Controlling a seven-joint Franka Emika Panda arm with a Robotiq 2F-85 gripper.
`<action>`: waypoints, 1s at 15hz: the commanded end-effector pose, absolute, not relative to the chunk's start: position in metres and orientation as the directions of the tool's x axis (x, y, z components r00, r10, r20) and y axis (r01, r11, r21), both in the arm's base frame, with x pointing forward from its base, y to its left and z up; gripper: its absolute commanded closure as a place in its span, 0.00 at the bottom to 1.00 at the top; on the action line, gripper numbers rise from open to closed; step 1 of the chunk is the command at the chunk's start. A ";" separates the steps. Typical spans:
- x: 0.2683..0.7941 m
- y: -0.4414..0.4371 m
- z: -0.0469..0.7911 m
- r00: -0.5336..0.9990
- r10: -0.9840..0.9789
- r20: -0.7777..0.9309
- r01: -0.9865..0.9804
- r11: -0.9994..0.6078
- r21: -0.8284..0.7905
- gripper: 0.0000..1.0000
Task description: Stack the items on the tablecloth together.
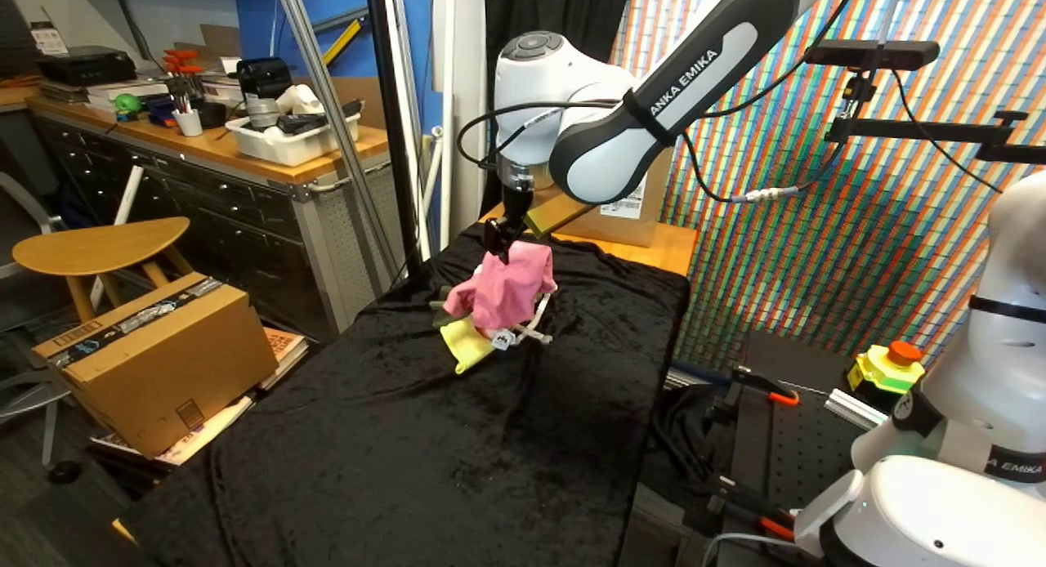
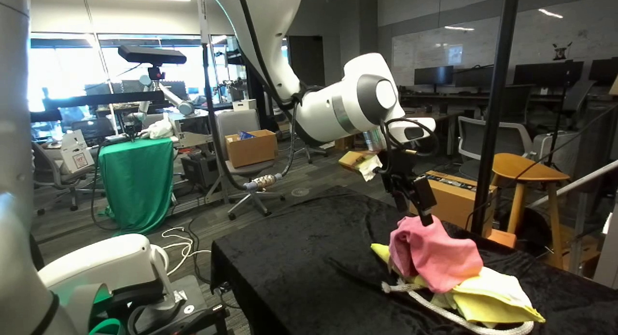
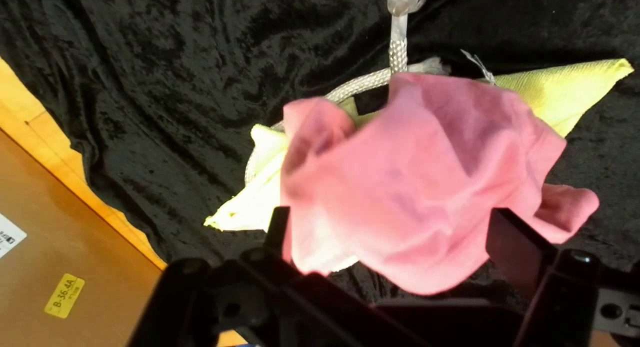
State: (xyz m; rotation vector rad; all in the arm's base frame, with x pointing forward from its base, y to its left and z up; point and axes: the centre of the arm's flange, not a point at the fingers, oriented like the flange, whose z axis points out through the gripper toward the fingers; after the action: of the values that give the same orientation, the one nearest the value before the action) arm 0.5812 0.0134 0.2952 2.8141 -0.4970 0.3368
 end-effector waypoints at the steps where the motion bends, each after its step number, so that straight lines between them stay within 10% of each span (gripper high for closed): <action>1: 0.568 0.014 0.329 0.913 -0.302 0.275 -0.364 -0.907 0.211 0.00; 15: 0.502 0.030 0.366 0.995 -0.086 0.053 -0.094 -0.980 0.175 0.00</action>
State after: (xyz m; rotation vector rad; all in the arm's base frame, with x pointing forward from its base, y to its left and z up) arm 0.5412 0.0343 0.3444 2.9078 -0.2934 0.1776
